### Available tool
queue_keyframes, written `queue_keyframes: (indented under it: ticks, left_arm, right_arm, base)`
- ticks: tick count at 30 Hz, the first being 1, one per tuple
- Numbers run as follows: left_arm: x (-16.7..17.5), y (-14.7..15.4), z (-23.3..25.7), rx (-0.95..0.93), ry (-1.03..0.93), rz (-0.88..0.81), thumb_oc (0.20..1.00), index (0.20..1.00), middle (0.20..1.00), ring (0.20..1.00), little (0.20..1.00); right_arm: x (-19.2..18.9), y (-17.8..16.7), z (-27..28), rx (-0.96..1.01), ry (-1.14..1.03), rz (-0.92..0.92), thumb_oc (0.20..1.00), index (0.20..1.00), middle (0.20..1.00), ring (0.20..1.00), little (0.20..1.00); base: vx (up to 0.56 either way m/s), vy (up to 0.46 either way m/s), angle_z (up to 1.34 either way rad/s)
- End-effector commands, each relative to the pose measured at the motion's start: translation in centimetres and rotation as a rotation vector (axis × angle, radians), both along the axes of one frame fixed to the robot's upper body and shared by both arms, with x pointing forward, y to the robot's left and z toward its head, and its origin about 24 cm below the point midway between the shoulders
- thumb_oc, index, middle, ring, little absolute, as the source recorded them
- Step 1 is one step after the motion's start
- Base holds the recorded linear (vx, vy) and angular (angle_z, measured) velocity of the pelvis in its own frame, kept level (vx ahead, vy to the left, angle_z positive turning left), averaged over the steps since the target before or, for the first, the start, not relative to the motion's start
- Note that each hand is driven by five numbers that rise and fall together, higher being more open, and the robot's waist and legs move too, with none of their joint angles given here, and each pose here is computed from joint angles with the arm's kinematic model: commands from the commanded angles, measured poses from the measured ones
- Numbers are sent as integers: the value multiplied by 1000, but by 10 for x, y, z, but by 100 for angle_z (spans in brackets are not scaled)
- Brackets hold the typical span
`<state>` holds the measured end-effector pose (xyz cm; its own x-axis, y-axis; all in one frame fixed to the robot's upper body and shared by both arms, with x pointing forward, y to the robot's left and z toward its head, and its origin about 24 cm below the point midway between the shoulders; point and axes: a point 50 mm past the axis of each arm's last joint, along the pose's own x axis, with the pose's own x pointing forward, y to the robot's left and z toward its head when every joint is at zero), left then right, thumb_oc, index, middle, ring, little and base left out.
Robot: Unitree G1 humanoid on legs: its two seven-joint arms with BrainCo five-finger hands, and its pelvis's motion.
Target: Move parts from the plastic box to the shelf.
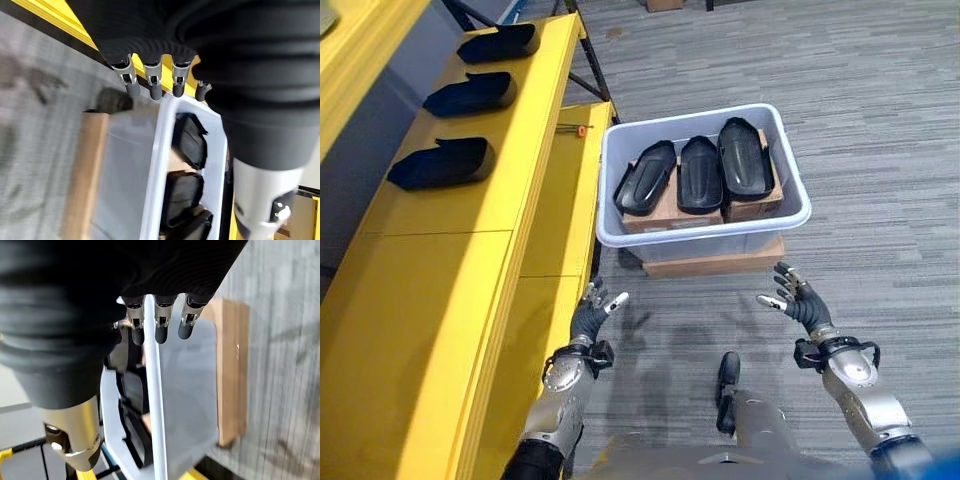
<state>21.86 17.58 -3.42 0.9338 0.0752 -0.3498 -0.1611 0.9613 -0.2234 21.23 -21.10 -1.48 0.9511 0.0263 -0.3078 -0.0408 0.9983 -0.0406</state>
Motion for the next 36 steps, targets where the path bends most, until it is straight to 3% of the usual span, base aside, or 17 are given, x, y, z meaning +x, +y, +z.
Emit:
queue_keyframes:
  ticks: [1, 21, 29, 36]
  left_arm:
    - [-3, 12, 12, 0, -63, 20, 1000, 1000, 1000, 1000, 1000]
    - [-9, 20, 10, 58, -47, -15, 1000, 1000, 1000, 1000, 1000]
    - [7, 26, 32, 112, -141, -30, 1000, 1000, 1000, 1000, 1000]
    - [15, 32, 38, 125, -168, 3, 1000, 1000, 1000, 1000, 1000]
  right_arm:
    - [-7, -4, 10, 2, -57, -21, 1000, 1000, 1000, 1000, 1000]
    - [-14, 2, -4, 47, 0, -48, 1000, 1000, 1000, 1000, 1000]
    - [-1, 15, 9, 67, -75, 3, 1000, 1000, 1000, 1000, 1000]
    - [3, 23, 18, 101, -121, 13, 1000, 1000, 1000, 1000, 1000]
  base:
    - [216, -245, 14]
    - [157, 96, -21]
    - [-7, 148, -16]
    - [38, -233, 13]
